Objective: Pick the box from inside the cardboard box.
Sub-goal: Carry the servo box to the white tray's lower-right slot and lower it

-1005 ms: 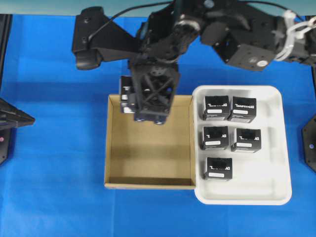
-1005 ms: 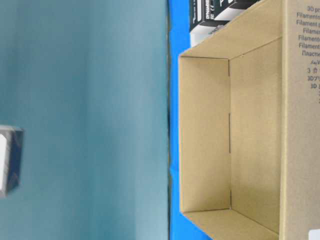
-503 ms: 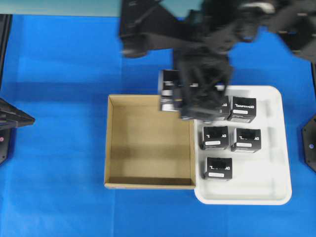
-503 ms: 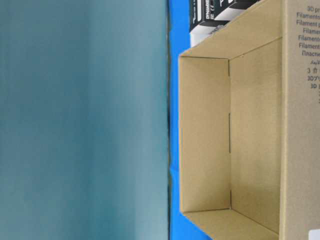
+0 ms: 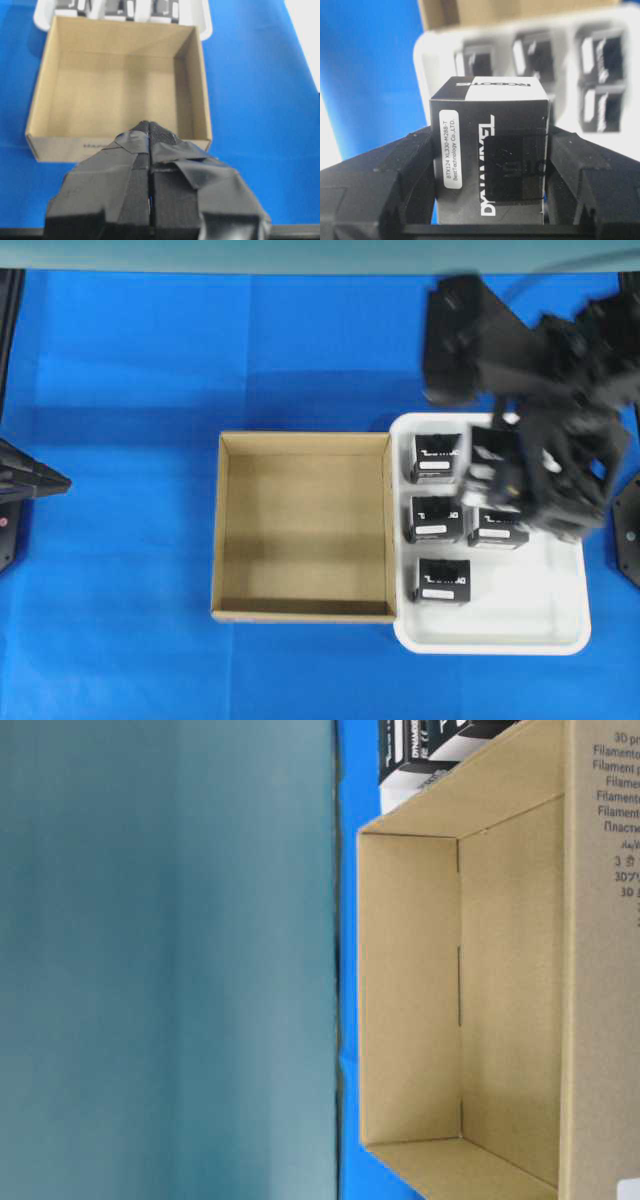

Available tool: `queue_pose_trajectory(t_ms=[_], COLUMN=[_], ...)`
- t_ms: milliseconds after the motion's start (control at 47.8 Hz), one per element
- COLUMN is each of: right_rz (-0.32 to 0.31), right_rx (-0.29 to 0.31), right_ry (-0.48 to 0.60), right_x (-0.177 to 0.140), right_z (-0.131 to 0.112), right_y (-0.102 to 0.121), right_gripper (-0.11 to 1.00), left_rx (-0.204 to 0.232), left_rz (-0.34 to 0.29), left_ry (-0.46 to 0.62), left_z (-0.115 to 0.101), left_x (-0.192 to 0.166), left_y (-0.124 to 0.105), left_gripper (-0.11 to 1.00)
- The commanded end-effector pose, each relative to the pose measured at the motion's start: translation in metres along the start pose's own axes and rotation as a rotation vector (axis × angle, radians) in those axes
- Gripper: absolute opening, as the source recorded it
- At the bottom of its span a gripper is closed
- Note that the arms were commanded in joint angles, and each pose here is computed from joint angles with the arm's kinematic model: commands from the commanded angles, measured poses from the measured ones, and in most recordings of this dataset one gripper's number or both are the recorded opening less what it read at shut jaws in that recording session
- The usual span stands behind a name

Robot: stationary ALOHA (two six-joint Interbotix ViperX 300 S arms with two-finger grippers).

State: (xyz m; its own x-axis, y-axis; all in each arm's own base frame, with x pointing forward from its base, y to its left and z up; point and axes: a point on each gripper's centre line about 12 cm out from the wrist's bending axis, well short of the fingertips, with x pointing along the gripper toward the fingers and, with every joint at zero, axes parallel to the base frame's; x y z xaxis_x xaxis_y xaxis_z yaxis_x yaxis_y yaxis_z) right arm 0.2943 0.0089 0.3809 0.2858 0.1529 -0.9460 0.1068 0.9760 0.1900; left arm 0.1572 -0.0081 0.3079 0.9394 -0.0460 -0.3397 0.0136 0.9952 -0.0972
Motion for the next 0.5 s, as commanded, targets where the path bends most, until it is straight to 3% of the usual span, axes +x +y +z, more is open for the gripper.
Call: queue_pose_trajectory(t_ms=[0,482], right_rz=[0.021,0.069], right_rx=[-0.018,-0.057], right_ry=[0.012,-0.003], right_x=[0.008,0.105], right_z=[-0.018,-0.087], right_y=[0.007,0.019], right_gripper=[0.60,0.60], left_rx=[-0.002,-0.011], left_rz=[0.000,-0.006], left_ry=[-0.017,-0.021], left_z=[0.009,0.009], left_x=[0.000,0.003], left_y=[-0.001,-0.002], left_gripper=[-0.07,-0.07])
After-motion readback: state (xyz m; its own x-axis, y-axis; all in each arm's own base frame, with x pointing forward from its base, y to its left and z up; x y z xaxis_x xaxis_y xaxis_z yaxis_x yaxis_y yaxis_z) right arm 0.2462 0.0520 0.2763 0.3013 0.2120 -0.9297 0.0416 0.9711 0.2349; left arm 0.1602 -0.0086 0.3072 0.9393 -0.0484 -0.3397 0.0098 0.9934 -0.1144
